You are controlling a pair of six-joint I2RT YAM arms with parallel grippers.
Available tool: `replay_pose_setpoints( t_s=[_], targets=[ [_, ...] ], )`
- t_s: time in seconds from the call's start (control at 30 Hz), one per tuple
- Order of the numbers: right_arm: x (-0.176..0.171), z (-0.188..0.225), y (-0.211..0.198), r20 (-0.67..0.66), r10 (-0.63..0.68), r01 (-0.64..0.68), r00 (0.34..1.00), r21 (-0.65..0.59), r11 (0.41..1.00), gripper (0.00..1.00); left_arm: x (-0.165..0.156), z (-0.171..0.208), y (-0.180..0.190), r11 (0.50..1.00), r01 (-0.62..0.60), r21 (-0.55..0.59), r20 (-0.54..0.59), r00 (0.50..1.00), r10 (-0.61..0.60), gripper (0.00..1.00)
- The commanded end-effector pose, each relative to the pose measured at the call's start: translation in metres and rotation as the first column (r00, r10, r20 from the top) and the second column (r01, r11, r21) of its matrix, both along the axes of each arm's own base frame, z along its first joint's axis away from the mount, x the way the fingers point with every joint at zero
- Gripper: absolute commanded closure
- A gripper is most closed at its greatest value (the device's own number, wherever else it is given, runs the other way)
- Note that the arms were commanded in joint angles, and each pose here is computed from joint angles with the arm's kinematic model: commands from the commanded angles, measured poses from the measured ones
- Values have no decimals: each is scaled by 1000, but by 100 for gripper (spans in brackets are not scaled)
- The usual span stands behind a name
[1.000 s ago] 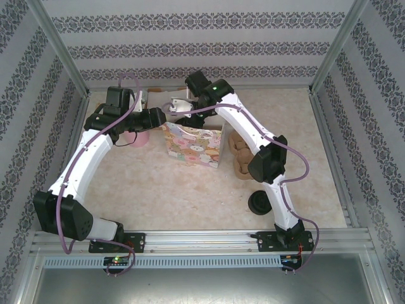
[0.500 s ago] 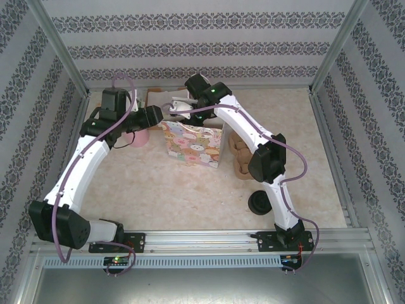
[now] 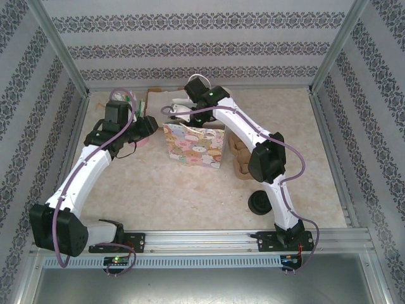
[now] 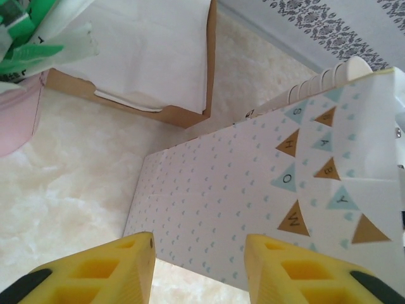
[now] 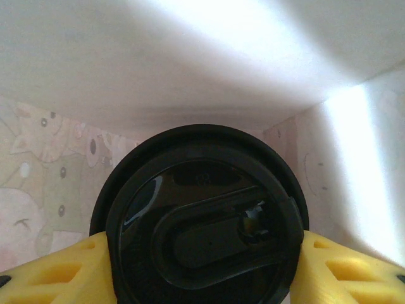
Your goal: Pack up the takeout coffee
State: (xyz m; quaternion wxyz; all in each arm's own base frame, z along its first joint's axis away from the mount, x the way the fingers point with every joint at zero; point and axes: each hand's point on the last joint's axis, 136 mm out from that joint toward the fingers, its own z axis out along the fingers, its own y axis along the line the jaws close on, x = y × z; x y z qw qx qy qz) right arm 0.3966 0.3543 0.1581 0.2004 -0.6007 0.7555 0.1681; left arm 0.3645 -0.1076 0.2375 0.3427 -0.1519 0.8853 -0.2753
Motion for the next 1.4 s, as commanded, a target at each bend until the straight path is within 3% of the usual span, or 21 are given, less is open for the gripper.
replay_pose_setpoints(
  t_s=[0.0,0.4,0.73,1.03,1.37],
  targets=[
    [-6,-19,0,-52,-7,6,999,-21,1000,55,8,3,4,999,-28,-21,23,999,28,59],
    [-19,-52,-11,-94,-9,-3,996,-128,992,56,5,-28,-2,1000,11,-14,-68,998,-12,60],
    [-34,-84,-32,-138,-2,-37,990,-278,960,56,6,-21,-2,1000,16,-11,-46,999,-16,60],
    [-45,-91,-32,-250,-70,21,966,-196,980,56,6,-16,-2,1000,16,-11,-36,999,-16,60],
    [-57,-120,-52,-276,-93,6,957,-298,954,57,7,-10,-3,1000,10,-19,-25,1000,-10,60]
  ],
)
